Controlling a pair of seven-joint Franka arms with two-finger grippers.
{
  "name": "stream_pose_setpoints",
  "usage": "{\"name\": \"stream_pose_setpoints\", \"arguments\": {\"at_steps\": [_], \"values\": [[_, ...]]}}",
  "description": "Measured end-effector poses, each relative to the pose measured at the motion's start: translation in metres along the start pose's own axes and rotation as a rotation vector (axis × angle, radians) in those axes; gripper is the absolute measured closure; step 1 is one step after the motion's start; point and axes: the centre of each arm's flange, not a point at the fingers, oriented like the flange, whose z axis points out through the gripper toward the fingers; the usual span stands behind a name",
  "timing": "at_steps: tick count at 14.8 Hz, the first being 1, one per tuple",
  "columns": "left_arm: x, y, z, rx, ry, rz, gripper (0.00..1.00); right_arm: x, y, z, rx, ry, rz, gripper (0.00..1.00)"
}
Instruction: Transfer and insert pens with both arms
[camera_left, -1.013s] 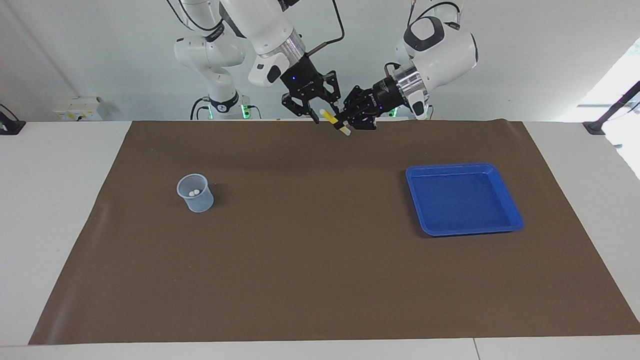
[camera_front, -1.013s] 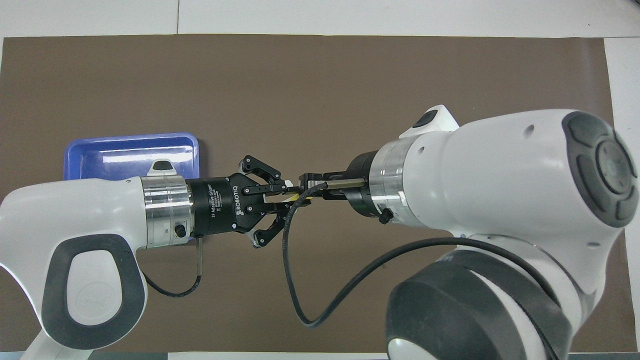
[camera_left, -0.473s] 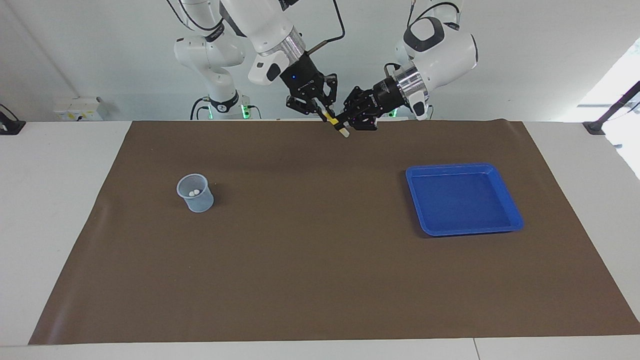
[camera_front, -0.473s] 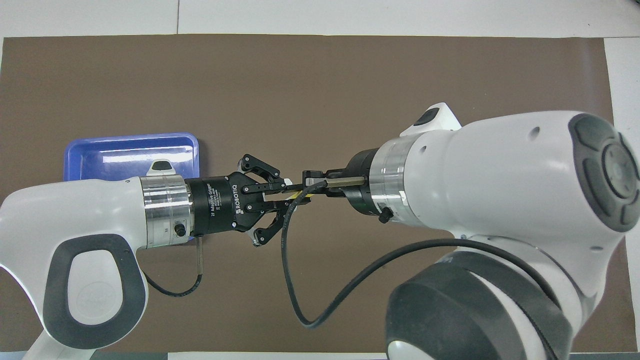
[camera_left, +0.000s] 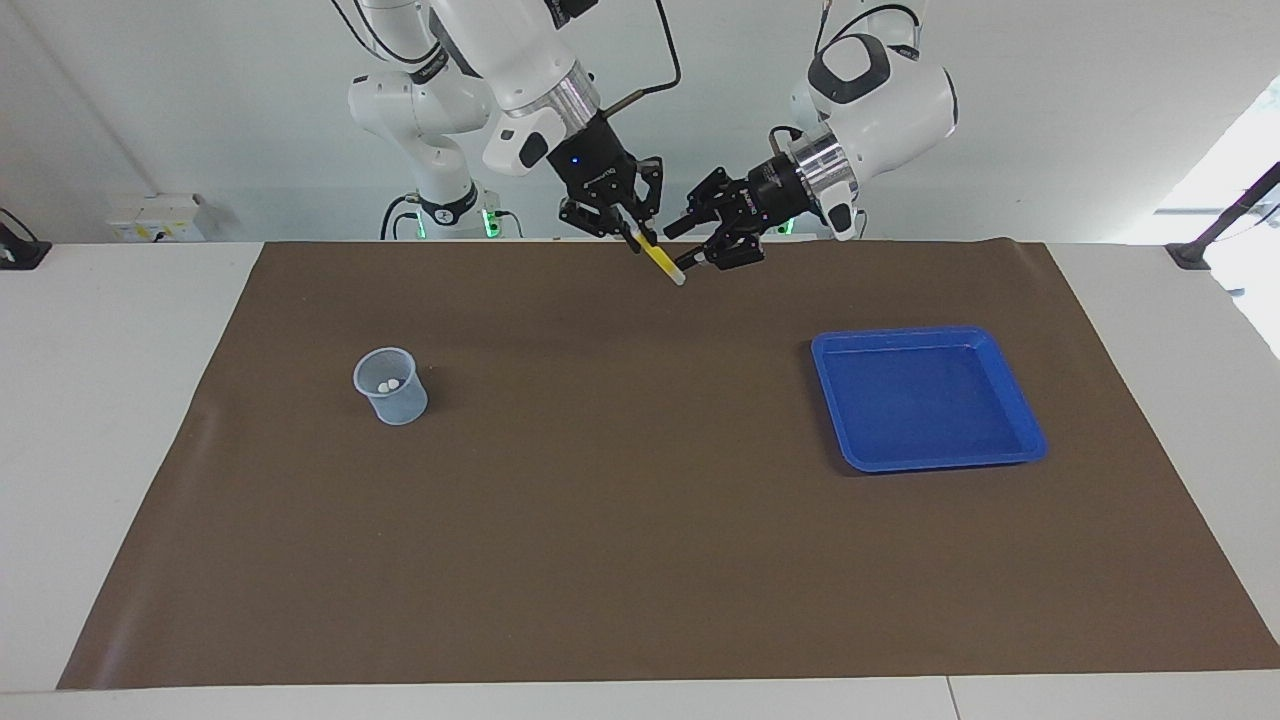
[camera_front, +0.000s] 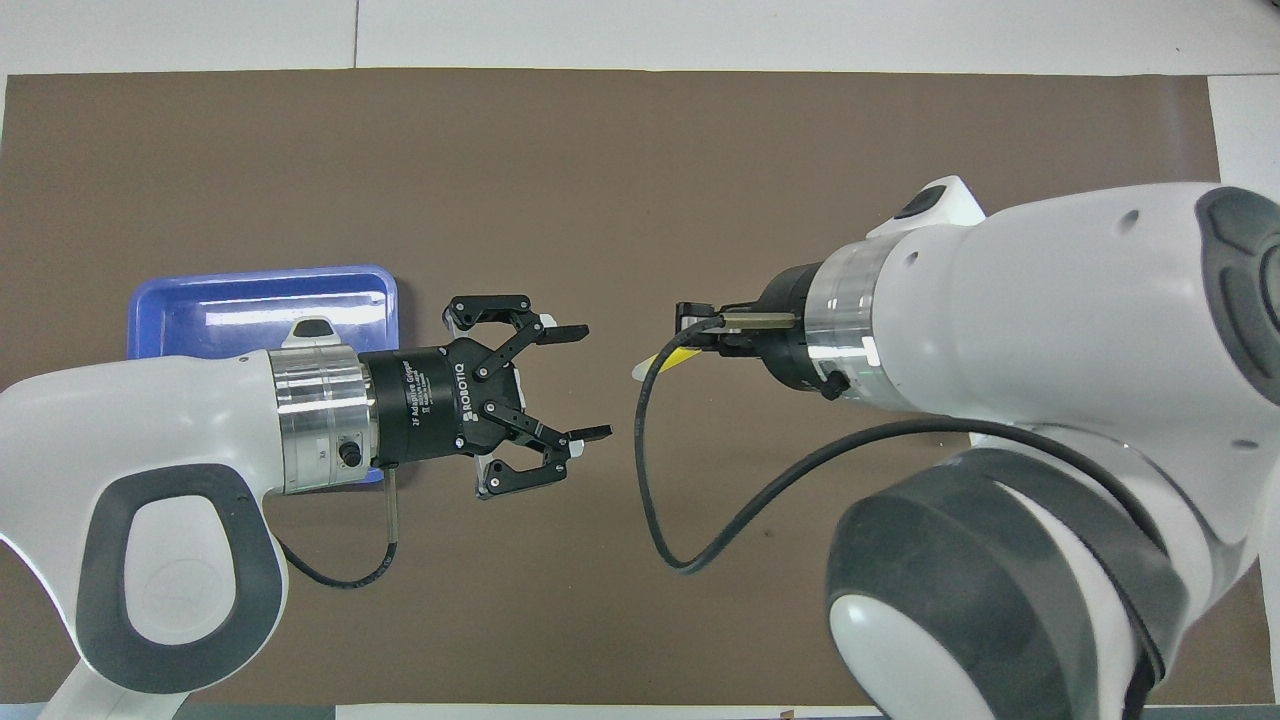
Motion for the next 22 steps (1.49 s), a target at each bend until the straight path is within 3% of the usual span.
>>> {"name": "stream_pose_setpoints", "arguments": {"at_steps": [1, 3, 7, 9, 13, 19, 22], "values": [[0.004, 0.005, -0.005, -0.013, -0.001, -0.010, 0.01, 0.006, 0.018, 0.003, -0.028, 0.002, -0.018, 0.81], [0.014, 0.017, -0.017, -0.040, 0.024, -0.013, 0.00, 0.014, 0.057, 0.007, -0.114, 0.008, -0.061, 0.81], [0.040, 0.035, -0.043, -0.033, 0.225, 0.080, 0.00, 0.022, 0.141, 0.000, -0.232, -0.001, -0.143, 0.81], [0.050, 0.045, -0.057, -0.051, 0.273, 0.086, 0.00, 0.022, 0.180, -0.006, -0.291, -0.012, -0.170, 0.81], [0.072, 0.069, -0.097, -0.126, 0.295, 0.046, 0.00, 0.004, 0.232, -0.002, -0.378, -0.063, -0.211, 0.81], [0.074, 0.088, -0.136, -0.219, 0.281, 0.030, 0.00, -0.012, 0.283, 0.004, -0.385, -0.081, -0.226, 0.81], [0.074, 0.090, -0.138, -0.233, 0.330, 0.061, 0.00, -0.012, 0.298, 0.009, -0.396, -0.067, -0.256, 0.81]]}}
